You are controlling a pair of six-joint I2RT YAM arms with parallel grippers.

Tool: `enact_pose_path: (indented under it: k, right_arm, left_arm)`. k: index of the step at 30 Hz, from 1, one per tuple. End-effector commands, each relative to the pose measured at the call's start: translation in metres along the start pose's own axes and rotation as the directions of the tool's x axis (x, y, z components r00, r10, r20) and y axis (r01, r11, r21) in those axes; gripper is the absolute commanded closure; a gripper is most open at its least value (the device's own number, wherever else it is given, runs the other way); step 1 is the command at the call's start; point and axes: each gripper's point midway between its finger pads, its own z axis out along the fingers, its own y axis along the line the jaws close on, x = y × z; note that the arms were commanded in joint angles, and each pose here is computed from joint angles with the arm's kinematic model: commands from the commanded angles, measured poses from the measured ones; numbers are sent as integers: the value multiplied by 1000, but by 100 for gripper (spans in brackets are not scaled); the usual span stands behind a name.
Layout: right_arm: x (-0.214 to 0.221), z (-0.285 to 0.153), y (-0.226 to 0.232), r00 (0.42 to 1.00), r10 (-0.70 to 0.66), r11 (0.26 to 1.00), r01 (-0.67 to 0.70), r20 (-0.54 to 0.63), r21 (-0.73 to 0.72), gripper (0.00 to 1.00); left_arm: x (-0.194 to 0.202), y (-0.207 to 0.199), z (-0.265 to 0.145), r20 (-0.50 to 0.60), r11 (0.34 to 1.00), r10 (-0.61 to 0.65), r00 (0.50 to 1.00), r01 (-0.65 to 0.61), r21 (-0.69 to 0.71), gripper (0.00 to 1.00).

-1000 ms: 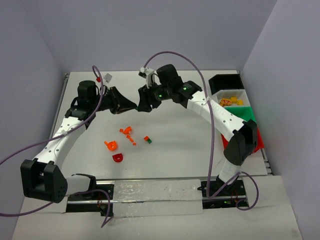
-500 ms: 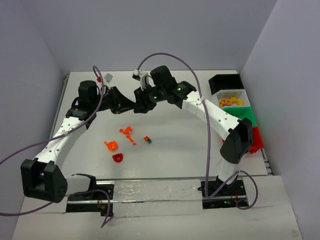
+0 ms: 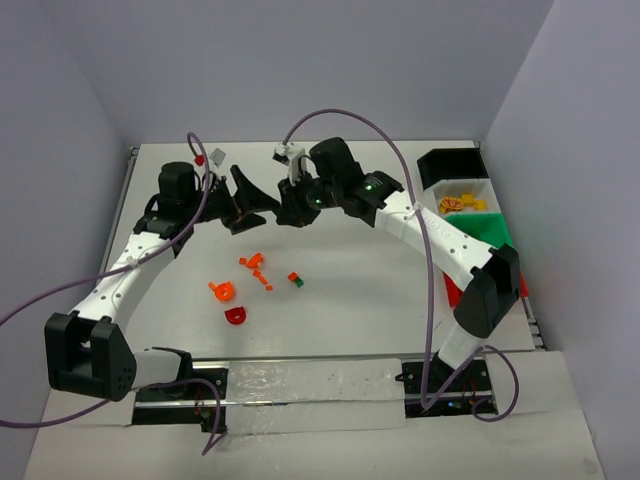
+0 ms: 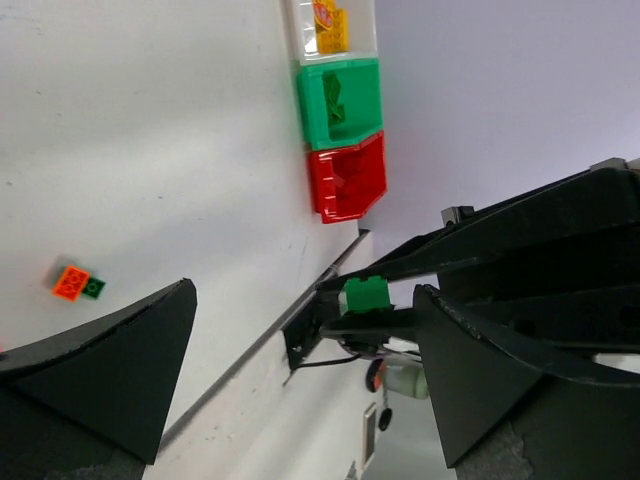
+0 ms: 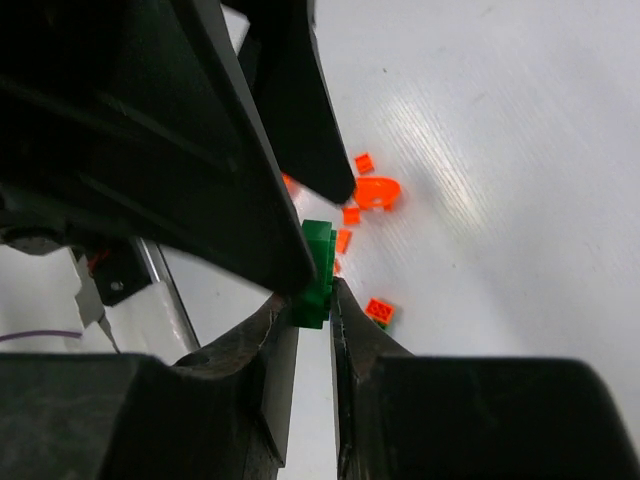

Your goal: Sort the legos into containers by color

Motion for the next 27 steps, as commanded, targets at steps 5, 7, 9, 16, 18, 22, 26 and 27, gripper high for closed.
enact_pose_path:
  k: [5, 7, 9, 16, 18, 22, 26, 27]
  right_arm:
    - [65, -89, -89, 996, 47, 978, -30, -79, 207, 100]
    - [98, -119, -120, 983, 112, 959, -69, -143, 276, 100]
    - [145, -167, -156, 955, 202, 917, -107, -215, 383, 100]
    - [240, -299, -231, 827, 434, 751, -112, -358, 651, 100]
    - [250, -314, -243, 797, 480, 727, -126, -368, 674, 100]
    - [268, -334, -271, 746, 553, 683, -148, -373, 715, 100]
    - [276, -334, -292, 728, 577, 661, -151, -370, 735, 100]
    - [276, -333, -296, 725, 583, 659, -159, -366, 735, 100]
  left_arm:
    - [-49, -4, -28, 100, 907, 399, 911, -376, -192, 1]
    - [-57, 1, -32, 115, 875, 454, 884, -418, -243, 1]
    - [-58, 2, -35, 97, 830, 531, 842, -492, -263, 1]
    - [-50, 9, -29, -6, 748, 634, 774, -615, -251, 1]
    - [-52, 8, -28, -18, 738, 642, 767, -623, -259, 1]
    - [-54, 4, -27, -34, 709, 670, 741, -653, -264, 1]
    - [-48, 7, -28, -55, 689, 688, 724, -674, -267, 1]
    - [-48, 8, -29, -59, 685, 690, 722, -677, -268, 1]
